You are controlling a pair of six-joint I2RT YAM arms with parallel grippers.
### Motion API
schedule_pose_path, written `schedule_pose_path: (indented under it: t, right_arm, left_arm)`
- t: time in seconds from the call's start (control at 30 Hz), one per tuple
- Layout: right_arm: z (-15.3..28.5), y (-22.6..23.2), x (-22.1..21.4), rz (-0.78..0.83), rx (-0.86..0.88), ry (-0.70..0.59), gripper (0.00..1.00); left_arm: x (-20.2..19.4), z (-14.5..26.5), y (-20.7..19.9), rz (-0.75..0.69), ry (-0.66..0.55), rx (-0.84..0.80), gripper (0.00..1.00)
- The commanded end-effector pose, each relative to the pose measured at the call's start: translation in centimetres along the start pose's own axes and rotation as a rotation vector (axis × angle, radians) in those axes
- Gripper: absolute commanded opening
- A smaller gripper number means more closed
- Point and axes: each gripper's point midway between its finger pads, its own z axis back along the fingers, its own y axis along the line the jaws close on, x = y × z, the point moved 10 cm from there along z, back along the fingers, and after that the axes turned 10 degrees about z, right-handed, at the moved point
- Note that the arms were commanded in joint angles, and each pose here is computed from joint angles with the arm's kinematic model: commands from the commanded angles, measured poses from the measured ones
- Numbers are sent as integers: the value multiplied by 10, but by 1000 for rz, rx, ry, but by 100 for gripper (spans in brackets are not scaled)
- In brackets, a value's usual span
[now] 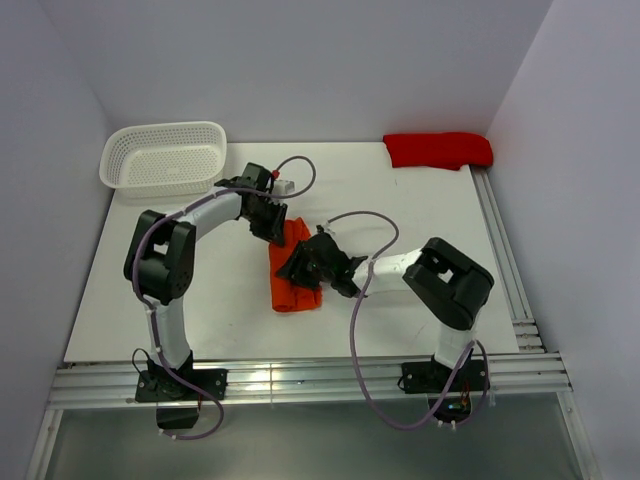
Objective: Roll the t-shirts
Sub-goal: Roll the tshirt
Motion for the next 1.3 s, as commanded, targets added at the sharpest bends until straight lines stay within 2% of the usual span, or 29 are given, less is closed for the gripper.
schedule_pose_path:
  t: [0.0,0.07,0.1,0.17,0.27,0.43,0.6,0.9,1.27]
  right_arm:
    - [11,-7,-8,161,-296,27,56]
    - [16,-5,-9,211,-397,16,59]
    - [16,13,-8,242,-385,3,59]
    - [22,16,-10,290,-476,-10,61]
    - [29,38,-11,347,-521,-26,61]
    - [39,72,-8,425,-550,-101,60]
    - [25,90,-4,491,-563,-134,59]
    - [-12,96,-3,561,-602,-150,56]
    - [-27,62,-27,598,-791,-36,51]
  left_arm:
    - [7,1,-1,-35,-15,125,21]
    - [5,1,-2,-44,-2,145,21]
    - [6,0,-3,-50,0,151,21]
    - [5,-2,-4,-57,12,164,21]
    - [3,-6,-5,-63,29,174,20]
    - [3,-7,-9,-72,40,186,21]
    - [4,-10,-11,-75,55,191,22]
    - [5,-10,-12,-77,65,197,24]
    - [13,-9,-16,-74,72,192,32]
